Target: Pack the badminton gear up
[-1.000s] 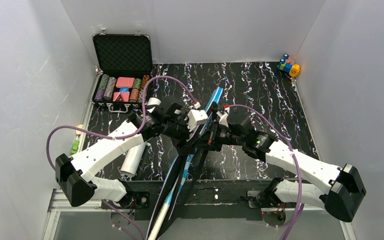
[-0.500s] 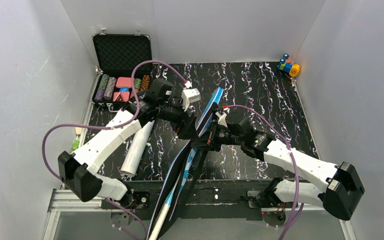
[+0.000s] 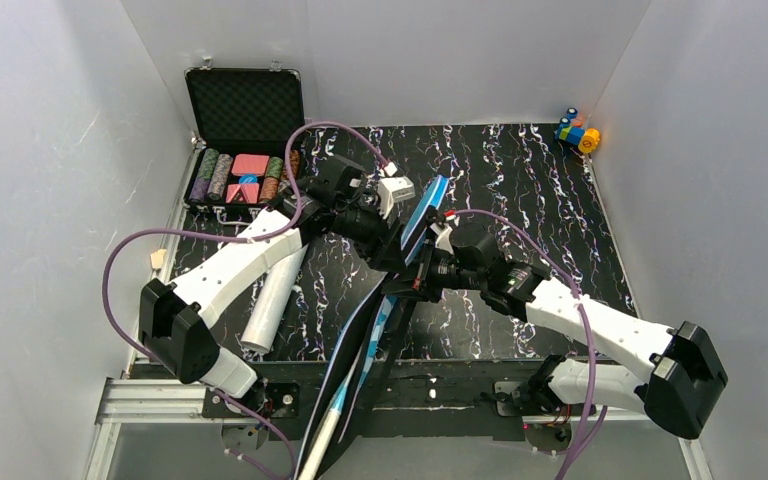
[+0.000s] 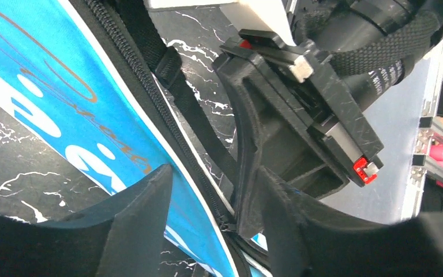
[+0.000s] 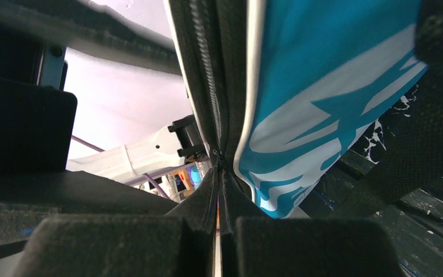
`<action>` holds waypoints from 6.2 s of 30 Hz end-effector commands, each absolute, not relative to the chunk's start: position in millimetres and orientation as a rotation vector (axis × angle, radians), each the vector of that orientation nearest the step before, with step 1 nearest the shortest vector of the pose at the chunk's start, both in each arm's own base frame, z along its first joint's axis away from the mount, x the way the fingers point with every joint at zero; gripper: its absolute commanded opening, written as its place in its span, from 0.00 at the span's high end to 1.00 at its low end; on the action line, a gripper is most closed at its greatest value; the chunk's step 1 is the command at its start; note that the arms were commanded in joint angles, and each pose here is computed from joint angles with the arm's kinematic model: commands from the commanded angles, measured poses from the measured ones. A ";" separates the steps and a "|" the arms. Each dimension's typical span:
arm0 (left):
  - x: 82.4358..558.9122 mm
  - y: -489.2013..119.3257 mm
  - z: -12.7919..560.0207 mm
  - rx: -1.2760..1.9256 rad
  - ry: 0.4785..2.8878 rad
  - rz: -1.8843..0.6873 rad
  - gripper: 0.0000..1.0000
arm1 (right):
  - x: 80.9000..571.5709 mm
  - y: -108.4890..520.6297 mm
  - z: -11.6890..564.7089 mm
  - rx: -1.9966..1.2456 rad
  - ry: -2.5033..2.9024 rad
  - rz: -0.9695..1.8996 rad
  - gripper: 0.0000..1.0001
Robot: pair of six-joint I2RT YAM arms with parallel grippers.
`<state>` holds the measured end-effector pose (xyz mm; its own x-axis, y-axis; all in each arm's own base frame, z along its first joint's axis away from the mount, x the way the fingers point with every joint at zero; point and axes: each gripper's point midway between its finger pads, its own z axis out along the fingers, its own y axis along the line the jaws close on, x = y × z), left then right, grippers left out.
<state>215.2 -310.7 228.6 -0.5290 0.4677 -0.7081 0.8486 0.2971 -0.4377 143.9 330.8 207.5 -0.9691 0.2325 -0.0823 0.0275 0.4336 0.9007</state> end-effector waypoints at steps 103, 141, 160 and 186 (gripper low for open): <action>363.2 -288.6 270.9 0.746 2.069 -0.669 1.00 | 73.4 356.5 267.8 -0.094 2.623 1.633 0.99; 405.7 -246.8 284.5 0.676 2.025 -0.496 1.00 | -21.2 279.7 210.5 -0.182 3.044 1.456 0.99; 315.5 -245.9 334.1 1.014 1.797 -0.671 0.02 | 19.1 270.9 264.9 -0.252 2.825 1.393 0.99; 194.8 -263.0 303.7 1.965 0.934 -0.442 0.02 | 34.3 264.3 333.1 -0.449 2.742 1.298 0.99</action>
<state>191.7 -265.4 314.7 0.5832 0.4057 -0.7038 0.8111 -0.2426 0.5323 39.2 265.3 306.9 -0.9691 -0.2054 -0.1363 -0.2403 0.6630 0.7090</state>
